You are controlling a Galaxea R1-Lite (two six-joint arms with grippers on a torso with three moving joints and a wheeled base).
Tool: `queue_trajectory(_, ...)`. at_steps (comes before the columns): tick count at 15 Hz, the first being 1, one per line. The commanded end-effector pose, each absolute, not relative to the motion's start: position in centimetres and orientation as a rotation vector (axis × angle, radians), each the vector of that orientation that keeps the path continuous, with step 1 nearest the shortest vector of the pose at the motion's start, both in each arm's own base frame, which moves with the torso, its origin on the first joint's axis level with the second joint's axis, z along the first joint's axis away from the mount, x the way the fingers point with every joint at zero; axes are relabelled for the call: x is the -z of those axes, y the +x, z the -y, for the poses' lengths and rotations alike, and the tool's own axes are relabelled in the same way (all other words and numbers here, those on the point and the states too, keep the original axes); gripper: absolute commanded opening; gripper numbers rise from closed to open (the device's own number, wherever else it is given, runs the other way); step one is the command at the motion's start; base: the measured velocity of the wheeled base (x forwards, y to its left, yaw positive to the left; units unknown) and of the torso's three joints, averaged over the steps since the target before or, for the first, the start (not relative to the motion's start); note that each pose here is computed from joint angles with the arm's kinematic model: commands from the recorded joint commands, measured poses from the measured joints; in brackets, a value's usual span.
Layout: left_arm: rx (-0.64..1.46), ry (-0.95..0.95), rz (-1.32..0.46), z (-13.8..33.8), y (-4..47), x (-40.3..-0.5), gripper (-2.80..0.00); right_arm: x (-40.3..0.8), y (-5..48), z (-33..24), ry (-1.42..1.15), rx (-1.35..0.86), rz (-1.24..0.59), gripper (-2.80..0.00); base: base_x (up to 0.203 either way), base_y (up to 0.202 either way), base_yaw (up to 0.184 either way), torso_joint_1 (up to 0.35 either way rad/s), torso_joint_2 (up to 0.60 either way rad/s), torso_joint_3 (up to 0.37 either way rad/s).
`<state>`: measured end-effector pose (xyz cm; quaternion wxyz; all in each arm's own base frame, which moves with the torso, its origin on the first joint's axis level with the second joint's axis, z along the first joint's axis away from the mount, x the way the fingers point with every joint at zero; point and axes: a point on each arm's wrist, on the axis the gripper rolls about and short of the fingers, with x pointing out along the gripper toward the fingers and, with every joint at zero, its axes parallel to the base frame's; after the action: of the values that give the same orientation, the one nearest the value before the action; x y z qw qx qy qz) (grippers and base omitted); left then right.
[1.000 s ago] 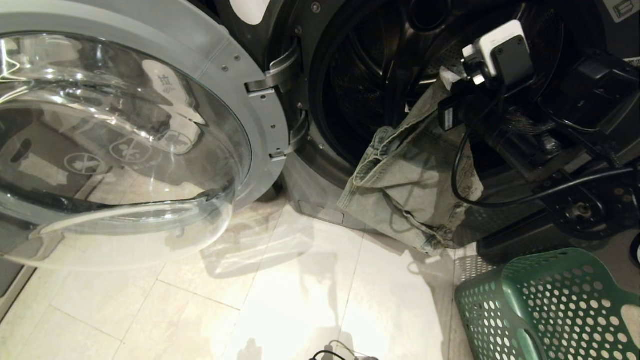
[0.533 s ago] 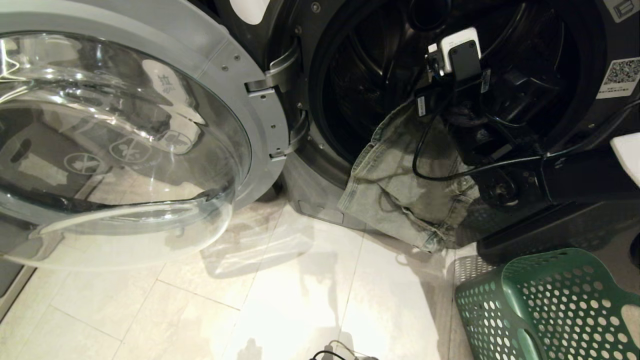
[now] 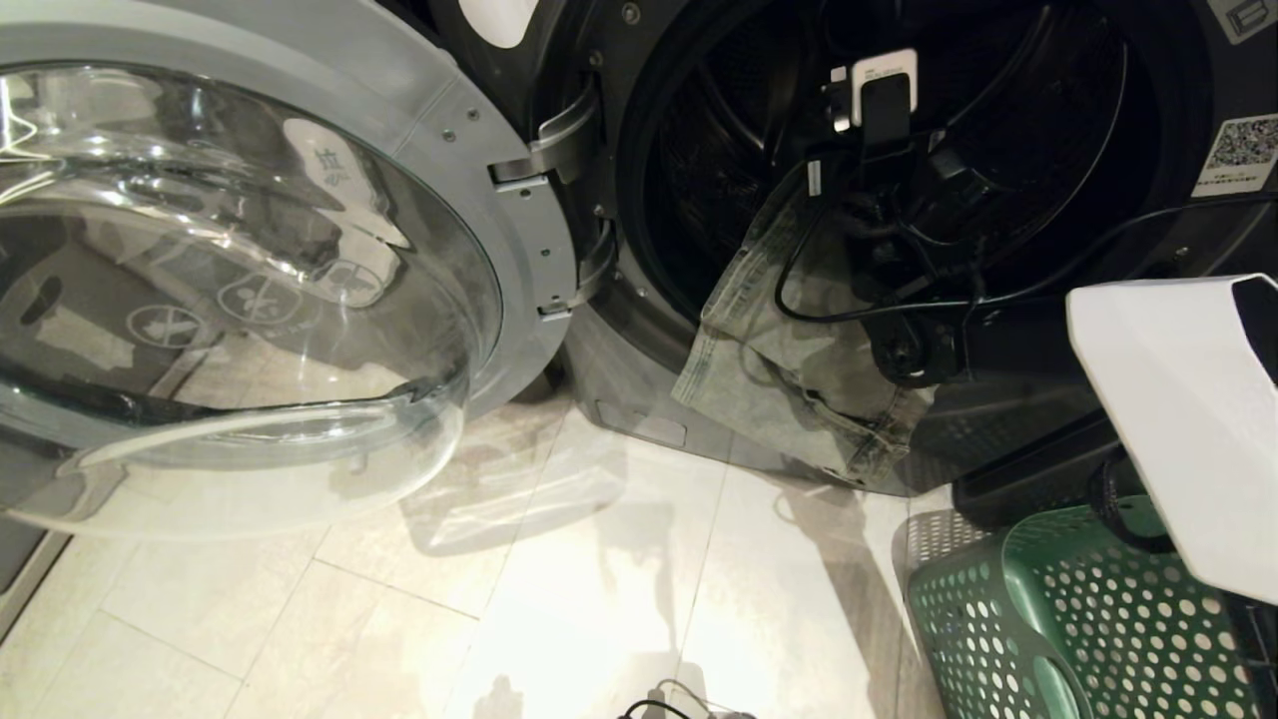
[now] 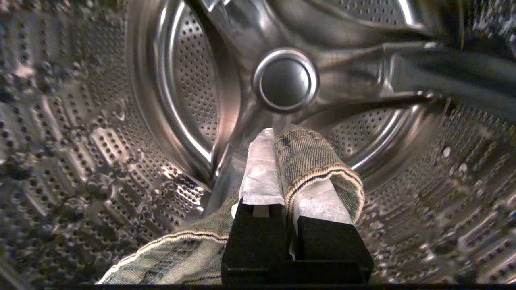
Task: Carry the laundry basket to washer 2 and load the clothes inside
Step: Place the clothes into the washing machine
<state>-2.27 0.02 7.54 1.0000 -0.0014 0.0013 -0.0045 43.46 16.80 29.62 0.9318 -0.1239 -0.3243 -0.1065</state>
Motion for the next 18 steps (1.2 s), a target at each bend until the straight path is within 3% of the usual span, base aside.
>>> queue_trajectory(1, 0.009, -0.003, -0.004, 0.0, -2.3, -7.5, -2.8, -28.4, 44.3, -17.1, -0.255, 0.233, 0.664, -2.8, 0.0, 0.0, 0.0, 0.0, 0.0, 0.0)
queue_trajectory(8, 0.009, -0.003, -0.005, 0.0, -2.3, -7.5, -2.8, -31.3, 41.8, -15.7, -0.204, 0.371, 0.879, -2.8, 0.0, 0.0, 0.0, 0.0, 0.0, 0.0)
queue_trajectory(18, 0.009, -0.003, -0.004, 0.0, -2.3, -7.5, -2.8, -33.9, 39.6, -15.9, -0.184, 0.374, 0.939, -2.8, 0.0, 0.0, 0.0, 0.0, 0.0, 0.0)
